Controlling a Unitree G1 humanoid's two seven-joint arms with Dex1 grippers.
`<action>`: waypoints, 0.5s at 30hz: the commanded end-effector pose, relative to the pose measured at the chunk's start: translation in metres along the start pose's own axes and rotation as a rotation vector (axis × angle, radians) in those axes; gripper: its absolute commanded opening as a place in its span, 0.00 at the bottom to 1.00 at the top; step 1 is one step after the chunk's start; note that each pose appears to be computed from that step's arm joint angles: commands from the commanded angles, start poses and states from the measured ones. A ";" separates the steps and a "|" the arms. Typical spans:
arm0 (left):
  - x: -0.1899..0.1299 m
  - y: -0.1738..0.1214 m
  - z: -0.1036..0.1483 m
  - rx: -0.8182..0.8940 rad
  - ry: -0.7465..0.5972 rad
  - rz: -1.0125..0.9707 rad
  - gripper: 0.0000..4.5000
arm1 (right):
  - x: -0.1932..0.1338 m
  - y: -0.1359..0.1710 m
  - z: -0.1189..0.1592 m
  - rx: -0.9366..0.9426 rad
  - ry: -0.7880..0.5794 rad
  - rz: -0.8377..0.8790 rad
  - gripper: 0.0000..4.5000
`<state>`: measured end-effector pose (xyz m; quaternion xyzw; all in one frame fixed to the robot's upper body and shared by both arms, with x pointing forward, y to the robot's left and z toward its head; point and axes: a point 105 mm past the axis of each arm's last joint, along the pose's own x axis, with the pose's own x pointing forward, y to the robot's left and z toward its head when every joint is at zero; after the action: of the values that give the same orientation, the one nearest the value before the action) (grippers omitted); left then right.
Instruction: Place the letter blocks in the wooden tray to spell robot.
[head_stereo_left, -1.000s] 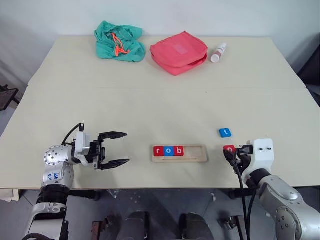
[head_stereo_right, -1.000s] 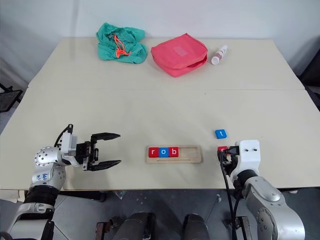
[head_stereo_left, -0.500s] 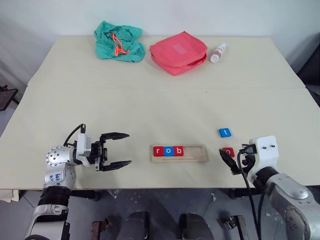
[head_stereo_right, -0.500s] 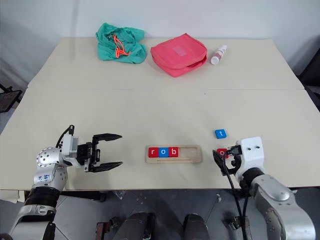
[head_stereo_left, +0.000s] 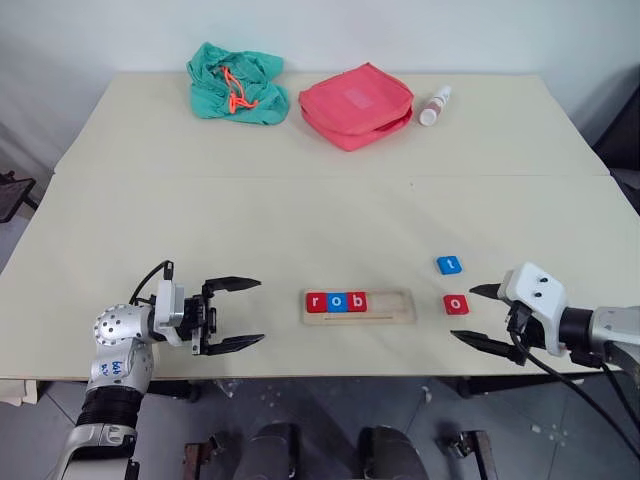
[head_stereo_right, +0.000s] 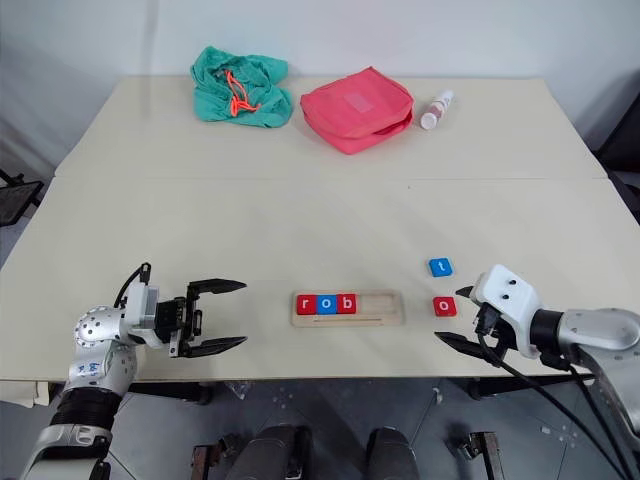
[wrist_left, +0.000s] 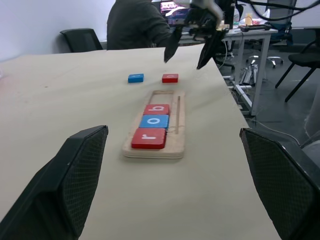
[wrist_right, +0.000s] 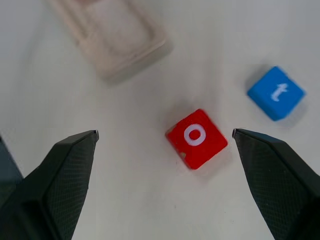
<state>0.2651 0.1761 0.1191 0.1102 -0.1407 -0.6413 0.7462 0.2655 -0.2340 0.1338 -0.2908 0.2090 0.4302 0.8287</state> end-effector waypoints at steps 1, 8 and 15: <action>-0.005 -0.006 0.009 0.046 0.003 -0.008 1.00 | 0.002 -0.014 0.001 -0.091 0.016 0.057 1.00; -0.009 -0.016 0.010 0.046 0.009 0.027 1.00 | 0.015 -0.032 -0.001 -0.177 0.055 0.131 1.00; -0.011 -0.019 0.012 0.048 0.023 0.058 1.00 | 0.025 -0.036 -0.002 -0.205 0.084 0.189 1.00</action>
<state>0.2444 0.1814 0.1157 0.1167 -0.1410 -0.6201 0.7629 0.3068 -0.2377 0.1270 -0.3635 0.2297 0.5116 0.7439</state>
